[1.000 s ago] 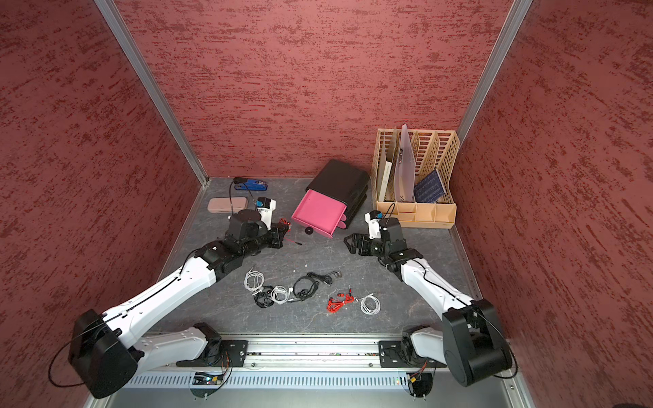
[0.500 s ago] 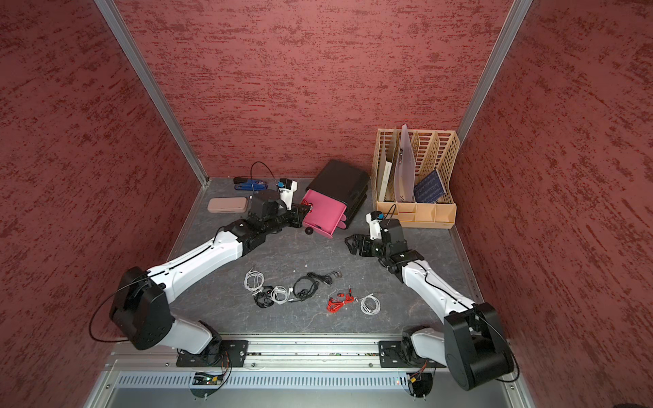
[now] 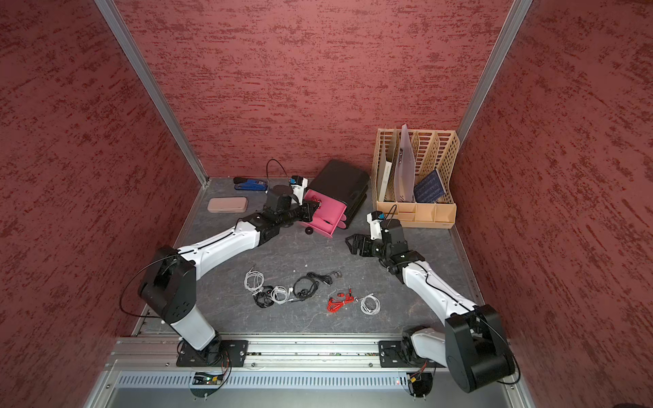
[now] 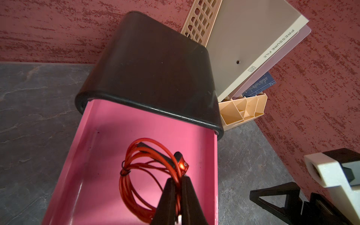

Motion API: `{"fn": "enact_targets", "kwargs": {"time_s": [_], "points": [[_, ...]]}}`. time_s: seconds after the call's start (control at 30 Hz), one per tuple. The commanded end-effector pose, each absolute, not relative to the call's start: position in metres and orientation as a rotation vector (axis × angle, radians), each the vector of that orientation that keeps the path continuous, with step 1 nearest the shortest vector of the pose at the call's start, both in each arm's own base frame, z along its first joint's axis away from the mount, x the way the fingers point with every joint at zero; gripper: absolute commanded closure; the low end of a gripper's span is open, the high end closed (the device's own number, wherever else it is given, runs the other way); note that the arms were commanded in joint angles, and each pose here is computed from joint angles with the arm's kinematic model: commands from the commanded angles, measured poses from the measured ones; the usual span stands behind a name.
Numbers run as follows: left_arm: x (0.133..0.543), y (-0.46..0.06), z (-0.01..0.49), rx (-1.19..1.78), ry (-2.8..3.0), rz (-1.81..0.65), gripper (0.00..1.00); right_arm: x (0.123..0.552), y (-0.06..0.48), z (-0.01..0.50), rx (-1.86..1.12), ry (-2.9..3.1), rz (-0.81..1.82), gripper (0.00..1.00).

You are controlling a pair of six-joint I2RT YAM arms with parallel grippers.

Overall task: Place the wired earphones into the drawer by color
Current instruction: Place the wired earphones in the drawer, then pick up the wired earphones from the center of the board.

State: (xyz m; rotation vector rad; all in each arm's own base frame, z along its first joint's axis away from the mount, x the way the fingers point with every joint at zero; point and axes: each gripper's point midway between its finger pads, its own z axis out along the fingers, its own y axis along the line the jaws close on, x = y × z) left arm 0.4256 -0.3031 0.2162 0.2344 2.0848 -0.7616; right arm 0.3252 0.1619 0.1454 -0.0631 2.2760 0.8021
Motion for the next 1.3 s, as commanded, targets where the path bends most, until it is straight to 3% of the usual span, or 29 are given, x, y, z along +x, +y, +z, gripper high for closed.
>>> {"fn": "enact_targets", "kwargs": {"time_s": [0.0,0.17,0.33,0.73,1.0,1.1,1.17,1.27], "points": [[0.435,-0.304,0.224,0.217,2.061,-0.782,1.0,0.323,0.161,0.149,-0.081,2.258,0.779,0.07],[0.438,-0.304,0.219,0.21,2.079,-0.786,0.96,0.323,0.161,0.15,-0.083,2.255,0.78,0.07],[0.439,-0.304,0.22,0.211,2.083,-0.794,0.85,0.323,0.161,0.151,-0.084,2.252,0.778,0.06],[0.428,-0.297,0.236,0.206,2.071,-0.804,0.53,0.323,0.159,0.154,-0.082,2.242,0.767,0.07],[0.4,-0.268,0.242,0.151,2.078,-0.909,0.3,0.318,0.164,0.152,-0.06,2.28,0.807,0.07],[0.385,-0.252,0.242,0.14,2.082,-0.904,0.15,0.313,0.171,0.148,-0.068,2.323,0.818,0.07],[0.374,-0.24,0.239,0.128,2.096,-0.889,0.01,0.306,0.178,0.145,-0.088,2.362,0.822,0.07],[0.358,-0.223,0.235,0.113,2.105,-0.872,0.0,0.297,0.186,0.141,-0.106,2.403,0.822,0.07]]}}
